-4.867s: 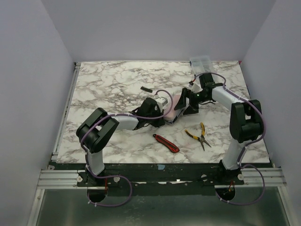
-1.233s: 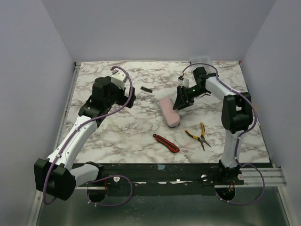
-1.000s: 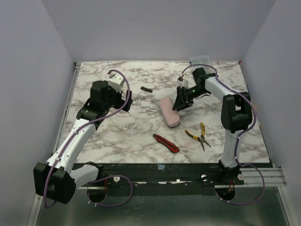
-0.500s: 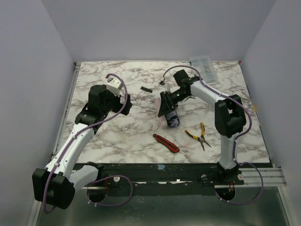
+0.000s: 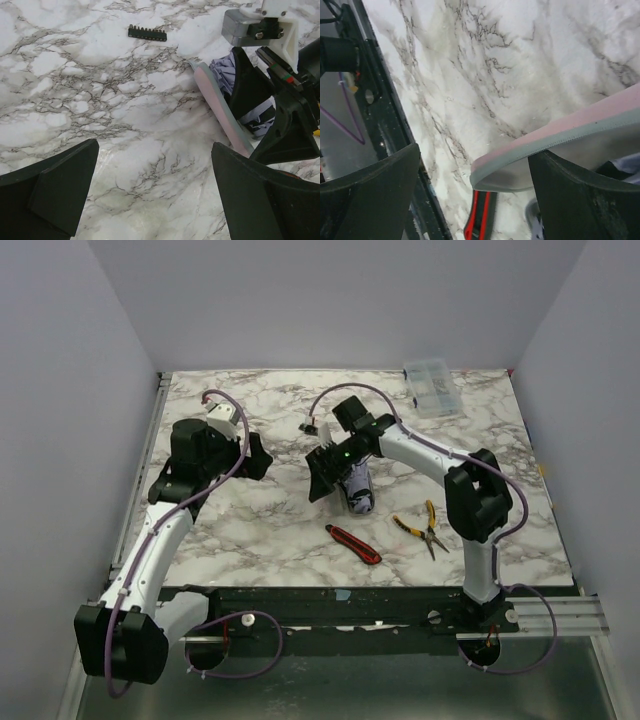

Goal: Open the umbrella

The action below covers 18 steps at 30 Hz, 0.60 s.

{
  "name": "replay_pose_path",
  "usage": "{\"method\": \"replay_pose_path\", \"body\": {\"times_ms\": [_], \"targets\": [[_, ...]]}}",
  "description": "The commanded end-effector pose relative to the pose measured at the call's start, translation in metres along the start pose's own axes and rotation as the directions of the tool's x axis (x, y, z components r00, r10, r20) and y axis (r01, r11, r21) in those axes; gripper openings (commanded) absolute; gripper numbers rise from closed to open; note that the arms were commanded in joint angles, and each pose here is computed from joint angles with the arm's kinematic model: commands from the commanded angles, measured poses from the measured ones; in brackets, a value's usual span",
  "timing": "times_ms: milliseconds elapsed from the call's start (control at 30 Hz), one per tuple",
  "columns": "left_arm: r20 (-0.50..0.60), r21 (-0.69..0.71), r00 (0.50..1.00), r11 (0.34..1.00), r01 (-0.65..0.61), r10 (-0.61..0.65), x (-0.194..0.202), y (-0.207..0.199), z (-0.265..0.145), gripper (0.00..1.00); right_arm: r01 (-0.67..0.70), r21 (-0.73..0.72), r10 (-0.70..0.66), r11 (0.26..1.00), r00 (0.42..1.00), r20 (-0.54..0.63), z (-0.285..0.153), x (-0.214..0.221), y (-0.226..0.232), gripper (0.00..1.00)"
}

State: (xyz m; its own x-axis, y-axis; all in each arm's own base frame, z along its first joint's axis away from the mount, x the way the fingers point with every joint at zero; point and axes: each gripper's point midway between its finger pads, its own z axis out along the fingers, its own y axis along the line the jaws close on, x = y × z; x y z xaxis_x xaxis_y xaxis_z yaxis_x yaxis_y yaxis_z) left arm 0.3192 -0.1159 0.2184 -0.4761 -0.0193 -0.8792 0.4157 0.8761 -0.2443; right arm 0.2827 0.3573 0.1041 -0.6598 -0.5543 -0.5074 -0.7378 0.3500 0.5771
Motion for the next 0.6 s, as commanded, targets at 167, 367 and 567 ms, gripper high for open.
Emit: {"method": "replay_pose_path", "body": {"times_ms": [167, 367, 567], "targets": [[-0.003, 0.049, 0.999, 0.997, 0.053, -0.053, 0.008, -0.003, -0.005, 0.98, 0.190, 0.263, -0.220, 0.946, 0.971, 0.092, -0.075, -0.031, 0.016, 0.92], [0.007, 0.080, 1.000, 0.996, 0.030, -0.031, 0.006, -0.007, -0.003, 0.98, 0.058, 0.414, -0.131, 0.908, 0.980, 0.151, -0.095, -0.016, -0.005, 0.83], [-0.056, 0.122, 0.998, 0.991, 0.048, -0.041, 0.019, -0.017, 0.009, 0.98, -0.171, 0.520, 0.063, 0.837, 0.974, 0.218, -0.101, 0.006, -0.051, 0.74]]}}
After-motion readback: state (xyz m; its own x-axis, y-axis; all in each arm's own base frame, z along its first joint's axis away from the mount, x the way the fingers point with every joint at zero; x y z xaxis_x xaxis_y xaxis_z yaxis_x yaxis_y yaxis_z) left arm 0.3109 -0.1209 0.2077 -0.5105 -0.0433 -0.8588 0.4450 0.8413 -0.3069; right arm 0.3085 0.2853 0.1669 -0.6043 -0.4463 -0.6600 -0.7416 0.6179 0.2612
